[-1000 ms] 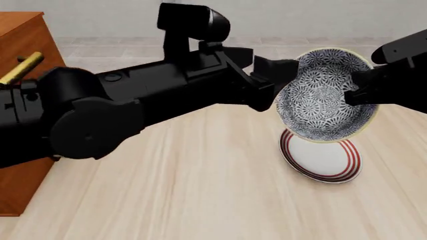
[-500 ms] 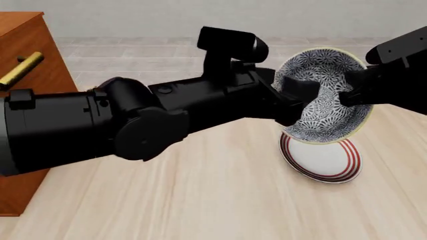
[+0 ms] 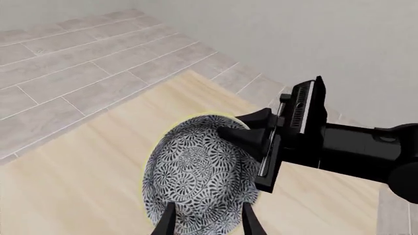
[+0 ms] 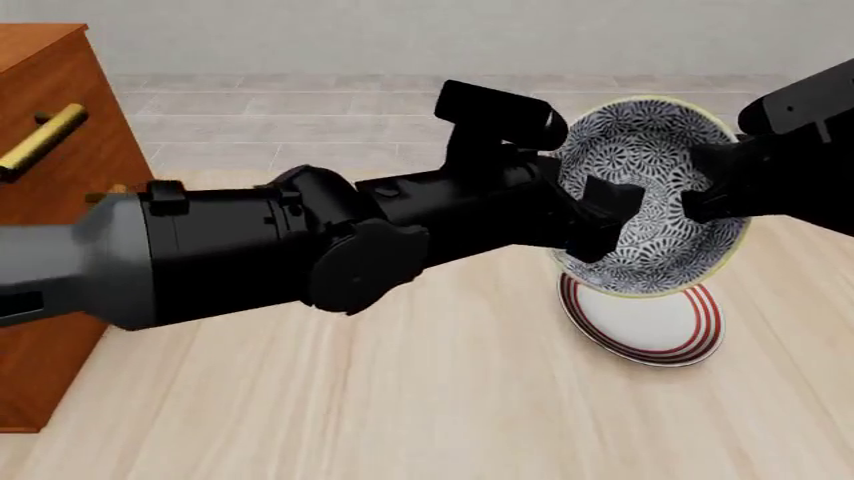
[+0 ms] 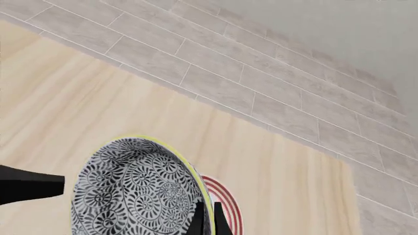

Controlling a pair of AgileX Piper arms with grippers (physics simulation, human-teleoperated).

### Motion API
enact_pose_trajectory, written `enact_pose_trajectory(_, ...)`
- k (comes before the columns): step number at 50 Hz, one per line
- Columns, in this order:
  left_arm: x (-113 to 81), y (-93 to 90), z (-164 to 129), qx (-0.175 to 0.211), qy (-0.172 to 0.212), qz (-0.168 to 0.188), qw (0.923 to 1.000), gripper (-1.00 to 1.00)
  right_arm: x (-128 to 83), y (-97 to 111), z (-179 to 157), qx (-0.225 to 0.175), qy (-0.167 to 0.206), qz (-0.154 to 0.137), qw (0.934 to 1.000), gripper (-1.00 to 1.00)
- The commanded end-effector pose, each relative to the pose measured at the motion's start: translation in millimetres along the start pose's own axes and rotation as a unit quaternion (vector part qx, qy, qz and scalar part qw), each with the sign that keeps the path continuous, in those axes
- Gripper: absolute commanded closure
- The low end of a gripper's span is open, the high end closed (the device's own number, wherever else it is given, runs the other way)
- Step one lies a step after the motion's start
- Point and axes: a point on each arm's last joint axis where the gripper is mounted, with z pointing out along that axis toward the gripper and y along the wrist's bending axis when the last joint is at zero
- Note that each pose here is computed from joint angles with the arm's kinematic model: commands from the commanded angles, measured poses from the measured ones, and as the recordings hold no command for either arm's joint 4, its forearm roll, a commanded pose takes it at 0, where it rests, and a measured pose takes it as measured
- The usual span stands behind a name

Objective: Put the bowl on top of the cabinet.

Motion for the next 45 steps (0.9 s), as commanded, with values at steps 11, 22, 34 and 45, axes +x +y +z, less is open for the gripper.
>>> enact_pose_trajectory(11, -1.8, 5.7, -3, -0.007, -0.004, 0.014, 0.9999, -1.00, 1, -2, 0, 0.005, -0.004, 0.005, 1.0000, 1.00)
enact_pose_trajectory(22, -4.0, 8.0, -5, -0.010, -0.007, 0.016, 0.9998, -1.00, 2, -4, 3, 0.009, 0.000, 0.004, 1.0000, 1.00)
enact_pose_trajectory(34, -3.8, 15.2, -3, -0.019, -0.006, 0.012, 0.9997, -1.00, 2, -6, 3, 0.013, 0.001, 0.004, 0.9999, 1.00)
enact_pose_trajectory(45, -4.2, 18.3, -2, -0.023, -0.007, 0.014, 0.9996, -1.00, 6, -8, 8, 0.018, 0.007, 0.004, 0.9998, 1.00)
